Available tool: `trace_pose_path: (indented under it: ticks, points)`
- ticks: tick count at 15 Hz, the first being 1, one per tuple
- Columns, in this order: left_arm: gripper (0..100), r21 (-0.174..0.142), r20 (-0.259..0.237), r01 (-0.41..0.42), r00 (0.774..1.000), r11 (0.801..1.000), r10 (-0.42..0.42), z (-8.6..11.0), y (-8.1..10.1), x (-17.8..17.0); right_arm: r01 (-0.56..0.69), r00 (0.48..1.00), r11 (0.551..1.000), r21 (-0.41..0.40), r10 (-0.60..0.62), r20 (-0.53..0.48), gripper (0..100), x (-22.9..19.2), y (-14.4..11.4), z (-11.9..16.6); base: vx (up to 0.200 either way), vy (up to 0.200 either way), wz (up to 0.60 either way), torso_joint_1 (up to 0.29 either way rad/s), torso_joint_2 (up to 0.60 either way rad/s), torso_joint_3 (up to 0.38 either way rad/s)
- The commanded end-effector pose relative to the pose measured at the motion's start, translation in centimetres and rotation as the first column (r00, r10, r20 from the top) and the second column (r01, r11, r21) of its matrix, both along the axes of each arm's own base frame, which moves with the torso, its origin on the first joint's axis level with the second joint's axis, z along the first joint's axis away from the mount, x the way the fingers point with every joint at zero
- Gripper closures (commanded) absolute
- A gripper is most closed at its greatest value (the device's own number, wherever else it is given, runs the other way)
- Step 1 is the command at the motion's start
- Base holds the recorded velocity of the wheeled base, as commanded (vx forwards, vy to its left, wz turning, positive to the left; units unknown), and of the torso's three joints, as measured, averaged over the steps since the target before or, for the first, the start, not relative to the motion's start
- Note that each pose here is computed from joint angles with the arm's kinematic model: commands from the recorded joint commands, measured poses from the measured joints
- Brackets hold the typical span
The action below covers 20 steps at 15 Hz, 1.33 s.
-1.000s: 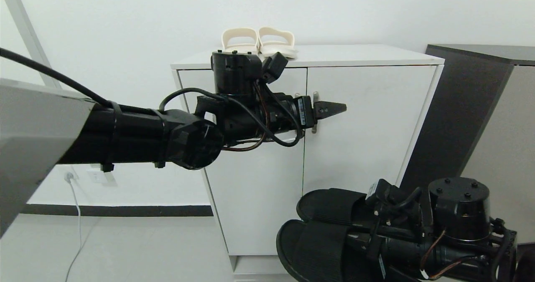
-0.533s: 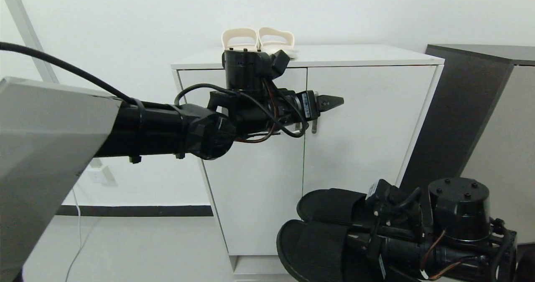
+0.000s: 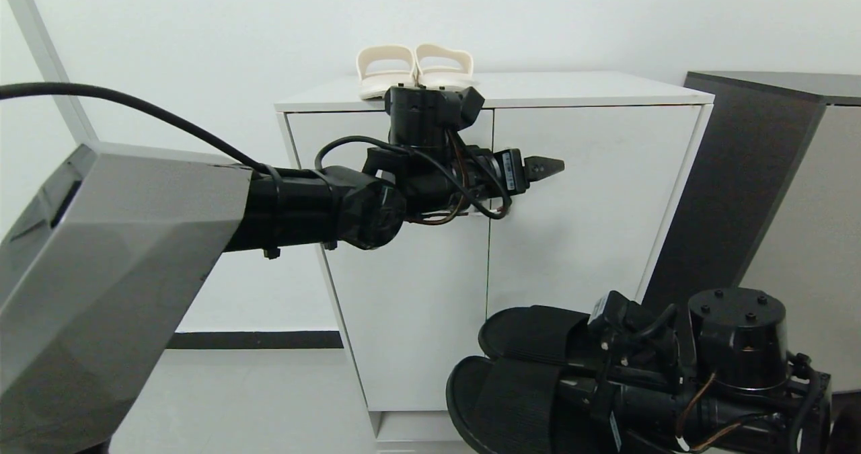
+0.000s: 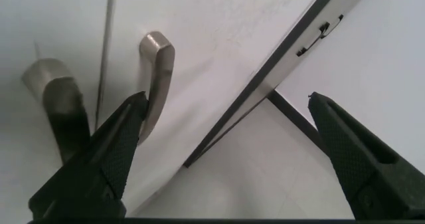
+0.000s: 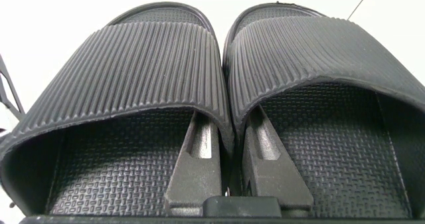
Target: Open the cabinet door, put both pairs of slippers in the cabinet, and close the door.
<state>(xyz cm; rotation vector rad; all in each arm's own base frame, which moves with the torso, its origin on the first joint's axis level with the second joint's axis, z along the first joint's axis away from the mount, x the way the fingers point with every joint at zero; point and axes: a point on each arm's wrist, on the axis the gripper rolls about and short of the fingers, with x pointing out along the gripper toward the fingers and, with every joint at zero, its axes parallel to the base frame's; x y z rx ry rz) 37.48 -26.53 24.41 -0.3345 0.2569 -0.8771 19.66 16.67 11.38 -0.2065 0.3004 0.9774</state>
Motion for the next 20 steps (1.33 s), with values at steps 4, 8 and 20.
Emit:
trace_pose_path:
  ticks: [4,8,20]
  points:
    - [100,0.004,-0.008,-0.004,1.000,1.000,0.004,-0.4,-0.1,0.3,-0.006,1.000,1.000,-0.007,0.006,-0.008,100,-0.2,-0.1,-0.3,0.000,0.000,0.00,0.000,0.00,0.000]
    - [100,0.018,-0.026,-0.002,1.000,1.000,0.002,-0.3,0.6,-0.8,-0.065,0.998,0.998,0.003,0.065,-0.026,100,-0.9,-0.2,-0.3,0.000,0.000,0.00,0.000,0.00,0.000]
    - [100,0.017,0.019,0.026,0.999,1.000,-0.026,0.7,3.9,-9.1,-0.170,0.984,0.986,0.002,0.169,-0.050,100,-2.7,0.6,-0.7,0.000,0.000,0.00,0.000,0.00,0.000]
